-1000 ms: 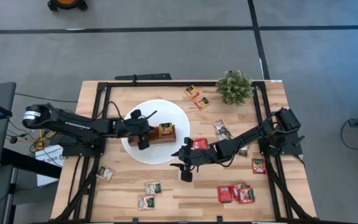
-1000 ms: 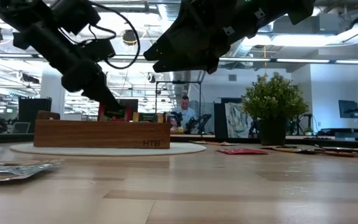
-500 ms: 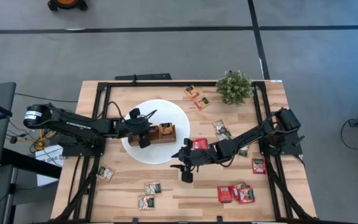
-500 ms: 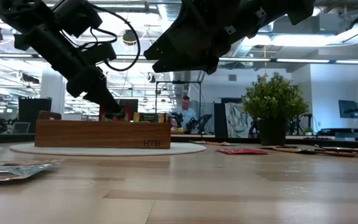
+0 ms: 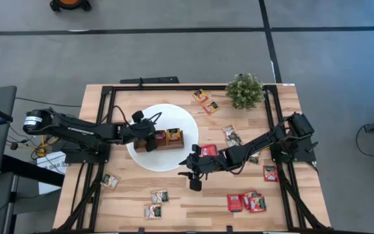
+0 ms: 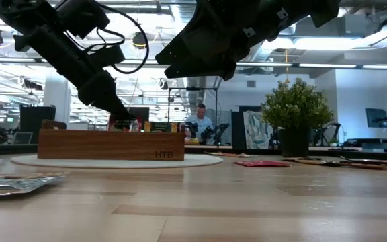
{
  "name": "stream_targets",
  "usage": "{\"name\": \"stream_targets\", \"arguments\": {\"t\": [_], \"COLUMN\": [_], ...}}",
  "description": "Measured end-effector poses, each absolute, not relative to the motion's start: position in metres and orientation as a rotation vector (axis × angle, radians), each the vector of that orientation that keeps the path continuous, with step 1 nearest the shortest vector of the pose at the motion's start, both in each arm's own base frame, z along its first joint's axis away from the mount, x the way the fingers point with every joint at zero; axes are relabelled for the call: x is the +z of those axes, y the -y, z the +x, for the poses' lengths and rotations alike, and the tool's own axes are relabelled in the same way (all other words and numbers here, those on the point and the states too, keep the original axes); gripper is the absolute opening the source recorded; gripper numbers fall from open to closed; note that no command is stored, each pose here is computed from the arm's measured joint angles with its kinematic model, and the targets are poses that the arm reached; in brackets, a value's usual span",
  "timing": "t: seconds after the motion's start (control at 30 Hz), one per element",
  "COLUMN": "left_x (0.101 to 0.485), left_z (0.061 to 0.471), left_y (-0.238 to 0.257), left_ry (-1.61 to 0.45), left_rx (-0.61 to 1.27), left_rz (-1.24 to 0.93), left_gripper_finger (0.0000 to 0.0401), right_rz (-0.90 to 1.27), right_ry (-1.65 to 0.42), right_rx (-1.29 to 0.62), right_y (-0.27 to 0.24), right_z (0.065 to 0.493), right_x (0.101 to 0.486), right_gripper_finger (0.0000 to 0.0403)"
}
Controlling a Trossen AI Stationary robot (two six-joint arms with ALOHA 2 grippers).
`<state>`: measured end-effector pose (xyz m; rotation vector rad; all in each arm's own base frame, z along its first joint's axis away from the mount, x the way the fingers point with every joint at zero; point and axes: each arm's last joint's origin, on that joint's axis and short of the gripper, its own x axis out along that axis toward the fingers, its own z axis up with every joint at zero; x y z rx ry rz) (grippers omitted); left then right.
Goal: Pick & Place Tea
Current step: Put the red tea bag into the middle section of the wooden organizer, then put the brown tea bag into the left section of the wooden organizer
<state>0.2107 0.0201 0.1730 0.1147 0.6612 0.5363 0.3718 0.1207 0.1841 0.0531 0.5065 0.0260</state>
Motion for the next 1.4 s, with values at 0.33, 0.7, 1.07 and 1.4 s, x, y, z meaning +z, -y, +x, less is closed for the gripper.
{"name": "stream_targets", "arguments": {"t": [0.33,0.7,1.07,1.4], "left_x": [0.243,0.272,0.186,0.137], "left_z": [0.202,0.185,0.188,0.213], "left_y": [0.003,0.095,0.204,0.239], "left_ry": [-0.744,-0.855,-1.034,-0.954], "left_rx": [0.469,0.19,0.11,0.066], "left_rz": [0.07,-0.182,-0.173,-0.288], "left_gripper_finger": [0.0178,0.0177,0.0177,0.0179], "right_rz": [0.044,0.012,0.004,0.009], "right_ry": [-0.507,-0.604,-0.621,-0.608], "right_rx": [0.024,0.013,0.019,0.03], "right_y": [-0.121,-0.119,-0.121,-0.124], "right_z": [0.372,0.367,0.365,0.365], "right_x": [0.184,0.176,0.174,0.175], "right_gripper_finger": [0.0167,0.0164,0.0156,0.0152]}}
